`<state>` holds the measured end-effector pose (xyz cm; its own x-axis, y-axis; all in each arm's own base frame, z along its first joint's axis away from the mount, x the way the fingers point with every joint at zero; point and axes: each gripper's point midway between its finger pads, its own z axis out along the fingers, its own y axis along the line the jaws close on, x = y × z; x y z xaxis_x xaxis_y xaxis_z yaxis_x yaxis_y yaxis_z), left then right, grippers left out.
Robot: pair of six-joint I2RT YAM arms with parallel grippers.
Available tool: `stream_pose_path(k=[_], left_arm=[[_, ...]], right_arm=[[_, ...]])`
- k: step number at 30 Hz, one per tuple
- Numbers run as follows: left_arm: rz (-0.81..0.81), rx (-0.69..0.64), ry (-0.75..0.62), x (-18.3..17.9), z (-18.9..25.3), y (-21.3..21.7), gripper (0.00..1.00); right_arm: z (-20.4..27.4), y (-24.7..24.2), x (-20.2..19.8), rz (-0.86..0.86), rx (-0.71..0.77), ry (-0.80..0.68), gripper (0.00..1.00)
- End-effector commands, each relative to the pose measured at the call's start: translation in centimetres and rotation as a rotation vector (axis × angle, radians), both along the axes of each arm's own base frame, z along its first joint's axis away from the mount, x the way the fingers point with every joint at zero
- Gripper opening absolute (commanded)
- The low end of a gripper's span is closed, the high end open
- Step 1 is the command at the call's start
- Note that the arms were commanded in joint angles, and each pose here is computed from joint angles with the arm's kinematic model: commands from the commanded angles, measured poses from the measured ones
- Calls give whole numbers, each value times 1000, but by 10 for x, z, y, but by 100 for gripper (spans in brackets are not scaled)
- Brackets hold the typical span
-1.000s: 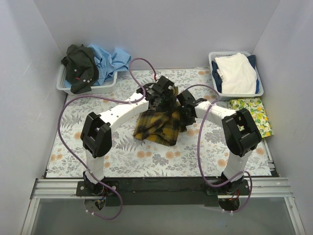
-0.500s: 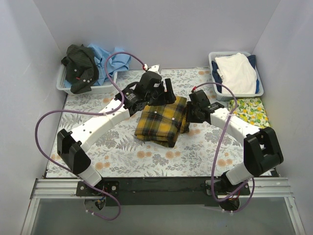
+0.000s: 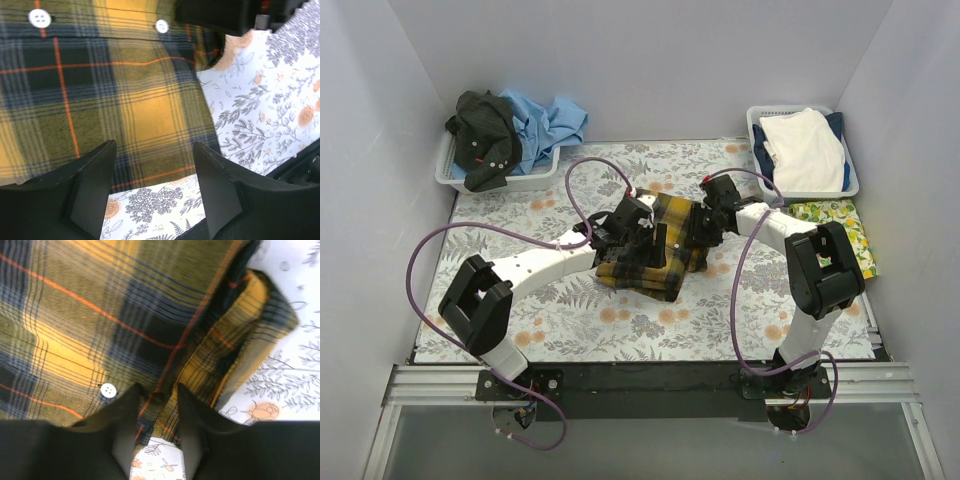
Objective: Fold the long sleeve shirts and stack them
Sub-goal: Fold the shirt
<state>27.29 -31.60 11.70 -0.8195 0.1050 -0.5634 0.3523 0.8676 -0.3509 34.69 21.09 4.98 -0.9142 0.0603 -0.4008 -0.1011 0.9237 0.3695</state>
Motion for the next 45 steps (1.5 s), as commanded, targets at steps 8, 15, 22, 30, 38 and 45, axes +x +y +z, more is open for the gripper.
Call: stream_pose_path(k=[8,15,22,30,38,45], left_arm=[[-247,-46,41,-51,-27,-27,58],[-276,13,108,-66,-64,-26,56],[-298,36,143,-71,-87,-33,56],[-227,18,75,-64,-44,-23,63],[-119,46,-46,-69,14,25,72],[-94,-30,-179,-48,55,14,74]], right_arm=[[56,15,23,-4,88,-125,6],[65,-4,11,-32,22,-143,1],[15,-27,-18,-59,-68,-34,1],[-26,-43,-31,-106,-99,80,1],[2,-28,-53,-91,49,32,37],[62,-43,-25,-111,-5,-165,43]])
